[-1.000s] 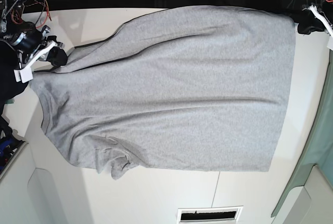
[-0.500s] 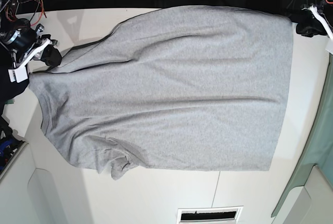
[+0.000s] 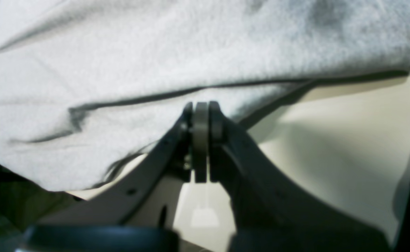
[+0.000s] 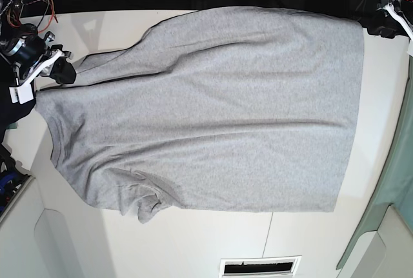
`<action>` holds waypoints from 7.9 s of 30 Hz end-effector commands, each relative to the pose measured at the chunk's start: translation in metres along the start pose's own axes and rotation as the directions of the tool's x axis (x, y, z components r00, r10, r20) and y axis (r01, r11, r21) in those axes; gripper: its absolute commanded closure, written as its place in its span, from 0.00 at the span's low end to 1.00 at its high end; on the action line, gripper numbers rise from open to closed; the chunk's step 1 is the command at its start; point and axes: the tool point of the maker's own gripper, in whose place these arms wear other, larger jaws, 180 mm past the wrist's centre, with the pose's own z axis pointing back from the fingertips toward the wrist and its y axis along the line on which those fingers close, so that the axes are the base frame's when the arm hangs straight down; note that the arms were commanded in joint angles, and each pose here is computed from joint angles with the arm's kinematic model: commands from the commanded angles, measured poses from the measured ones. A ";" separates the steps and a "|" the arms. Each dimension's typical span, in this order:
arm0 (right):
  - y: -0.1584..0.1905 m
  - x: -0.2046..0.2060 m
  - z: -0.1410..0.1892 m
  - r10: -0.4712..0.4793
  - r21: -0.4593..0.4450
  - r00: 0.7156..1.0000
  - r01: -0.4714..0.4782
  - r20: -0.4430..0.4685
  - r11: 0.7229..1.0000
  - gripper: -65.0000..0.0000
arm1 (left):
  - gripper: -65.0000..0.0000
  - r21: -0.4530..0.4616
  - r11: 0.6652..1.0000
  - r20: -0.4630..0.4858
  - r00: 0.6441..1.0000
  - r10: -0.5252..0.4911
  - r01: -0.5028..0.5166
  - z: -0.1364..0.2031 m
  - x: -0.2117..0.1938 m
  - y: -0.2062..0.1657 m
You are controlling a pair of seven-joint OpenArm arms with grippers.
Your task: Layout the t-shirt on the table in an organized manner, then fold the t-shirt properly
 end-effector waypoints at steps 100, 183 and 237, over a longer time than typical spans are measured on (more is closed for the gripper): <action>-0.014 -0.022 0.026 -0.012 -0.040 1.000 0.012 0.005 0.999 0.55 | 1.00 -0.161 0.965 0.210 0.963 -0.171 0.207 0.021 0.115 -0.059; -0.002 0.009 -0.040 0.000 -0.053 0.994 0.006 0.108 0.999 0.52 | 1.00 -0.052 0.984 0.226 0.961 -0.157 0.173 -0.055 0.177 0.000; 0.022 -0.004 -0.063 0.007 -0.006 0.992 -0.007 0.128 1.000 0.64 | 1.00 -0.037 0.992 0.207 0.972 -0.111 0.121 -0.033 0.174 0.021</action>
